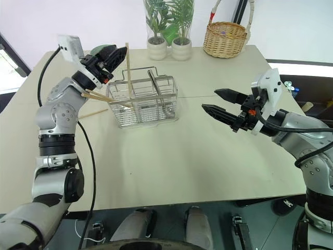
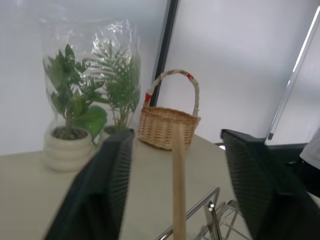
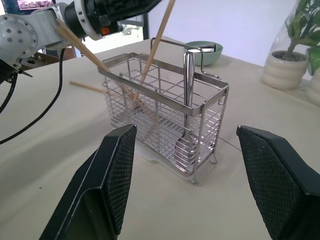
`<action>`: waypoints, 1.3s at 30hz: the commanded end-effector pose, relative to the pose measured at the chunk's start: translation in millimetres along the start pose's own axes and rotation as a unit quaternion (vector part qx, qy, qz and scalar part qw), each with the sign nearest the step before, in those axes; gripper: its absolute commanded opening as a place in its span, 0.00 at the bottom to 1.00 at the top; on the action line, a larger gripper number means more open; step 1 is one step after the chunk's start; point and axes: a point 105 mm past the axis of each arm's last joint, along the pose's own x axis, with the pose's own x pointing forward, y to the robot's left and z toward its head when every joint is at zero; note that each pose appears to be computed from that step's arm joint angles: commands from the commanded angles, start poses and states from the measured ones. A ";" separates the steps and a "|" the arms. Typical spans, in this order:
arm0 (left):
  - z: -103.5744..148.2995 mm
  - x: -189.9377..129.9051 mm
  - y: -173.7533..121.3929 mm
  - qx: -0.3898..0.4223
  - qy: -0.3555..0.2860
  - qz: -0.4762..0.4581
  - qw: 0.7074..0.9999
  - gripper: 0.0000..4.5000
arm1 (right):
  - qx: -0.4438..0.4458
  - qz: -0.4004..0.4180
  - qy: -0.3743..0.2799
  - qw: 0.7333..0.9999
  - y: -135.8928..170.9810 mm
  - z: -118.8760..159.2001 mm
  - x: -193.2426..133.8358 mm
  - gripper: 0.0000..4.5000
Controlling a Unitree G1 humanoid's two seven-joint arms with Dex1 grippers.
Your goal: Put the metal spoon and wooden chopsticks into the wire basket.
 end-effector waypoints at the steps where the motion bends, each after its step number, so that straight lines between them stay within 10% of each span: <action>1: 25.2 -6.9 -2.1 0.017 -0.022 -0.009 1.000 0.92 | -0.019 -0.004 -0.022 1.000 -3.0 14.6 -2.9 0.73; 14: 52.1 -82.1 91.6 0.233 0.233 0.007 0.944 0.92 | -0.023 0.015 -0.008 1.000 -4.3 7.2 -2.6 0.73; 24: -7.4 -129.3 134.4 0.266 0.439 -0.011 0.858 0.92 | -0.020 0.032 0.007 0.999 2.8 8.9 -5.4 0.73; 39: -74.6 -145.3 144.4 0.272 0.509 0.020 0.816 0.92 | 0.012 0.021 0.054 0.998 7.3 16.9 -19.8 0.73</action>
